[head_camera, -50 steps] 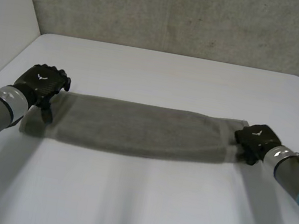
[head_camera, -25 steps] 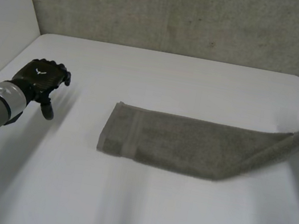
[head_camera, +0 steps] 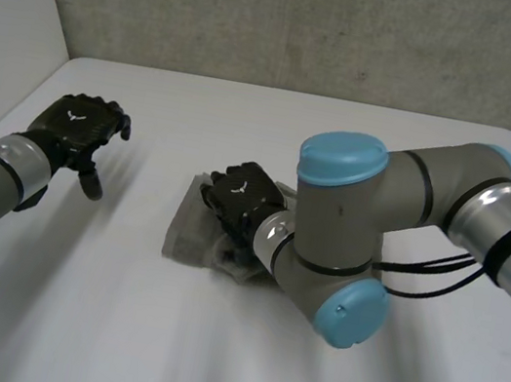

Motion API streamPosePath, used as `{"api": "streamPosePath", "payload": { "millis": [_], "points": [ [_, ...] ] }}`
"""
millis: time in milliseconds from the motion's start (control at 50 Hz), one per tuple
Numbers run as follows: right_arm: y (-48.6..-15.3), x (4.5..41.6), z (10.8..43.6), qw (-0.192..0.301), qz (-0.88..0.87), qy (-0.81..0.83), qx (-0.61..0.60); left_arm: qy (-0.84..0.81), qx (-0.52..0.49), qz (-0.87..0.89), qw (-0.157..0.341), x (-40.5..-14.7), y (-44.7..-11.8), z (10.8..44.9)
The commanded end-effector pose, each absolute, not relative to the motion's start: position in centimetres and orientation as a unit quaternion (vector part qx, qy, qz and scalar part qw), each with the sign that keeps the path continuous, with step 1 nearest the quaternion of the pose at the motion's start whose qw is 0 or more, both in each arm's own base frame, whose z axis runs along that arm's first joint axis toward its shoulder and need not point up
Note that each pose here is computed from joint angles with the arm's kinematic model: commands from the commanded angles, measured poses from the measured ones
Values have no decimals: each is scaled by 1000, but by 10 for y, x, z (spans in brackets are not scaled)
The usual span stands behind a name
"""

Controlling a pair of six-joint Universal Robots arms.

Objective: Fold the towel.

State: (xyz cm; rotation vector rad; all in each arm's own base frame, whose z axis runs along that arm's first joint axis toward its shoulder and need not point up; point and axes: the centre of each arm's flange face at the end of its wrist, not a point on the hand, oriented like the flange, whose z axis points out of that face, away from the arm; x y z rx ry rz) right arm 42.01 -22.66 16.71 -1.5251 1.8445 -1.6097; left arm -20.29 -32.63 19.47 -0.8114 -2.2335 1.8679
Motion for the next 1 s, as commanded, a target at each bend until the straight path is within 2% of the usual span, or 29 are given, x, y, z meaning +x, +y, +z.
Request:
{"api": "streamPosePath", "payload": {
  "millis": [20,120,140,220,300,340,400,440,460,500,780,860,1000],
  "points": [
    [-244,403,180,98,-564,651,-498,-729,-282,619,70,-216,-320,197],
    [-261,363,214,111,-579,669,-452,-712,-305,626,91,-239,-308,203],
    [-261,363,214,111,-579,669,-452,-712,-305,626,91,-239,-308,203],
    [-266,327,226,130,-584,686,-415,-697,-324,626,131,-268,-288,209],
    [-266,306,222,128,-583,694,-404,-686,-331,628,163,-287,-274,215],
    [-263,293,214,128,-578,700,-399,-679,-334,623,199,-306,-261,218],
    [-263,286,208,125,-573,707,-396,-676,-336,618,218,-316,-254,218],
    [-267,272,199,117,-564,720,-386,-676,-347,601,250,-338,-241,208],
    [-267,272,199,117,-564,720,-386,-676,-347,600,250,-338,-241,208],
    [-267,264,192,116,-557,729,-381,-670,-363,590,267,-356,-231,200],
    [-266,259,181,118,-553,732,-379,-687,-382,558,265,-382,-241,148],
    [-265,260,181,119,-553,732,-380,-688,-367,577,243,-385,-255,149],
    [-263,261,178,121,-550,733,-382,-703,-308,615,178,-369,-282,158]
  ]
}}
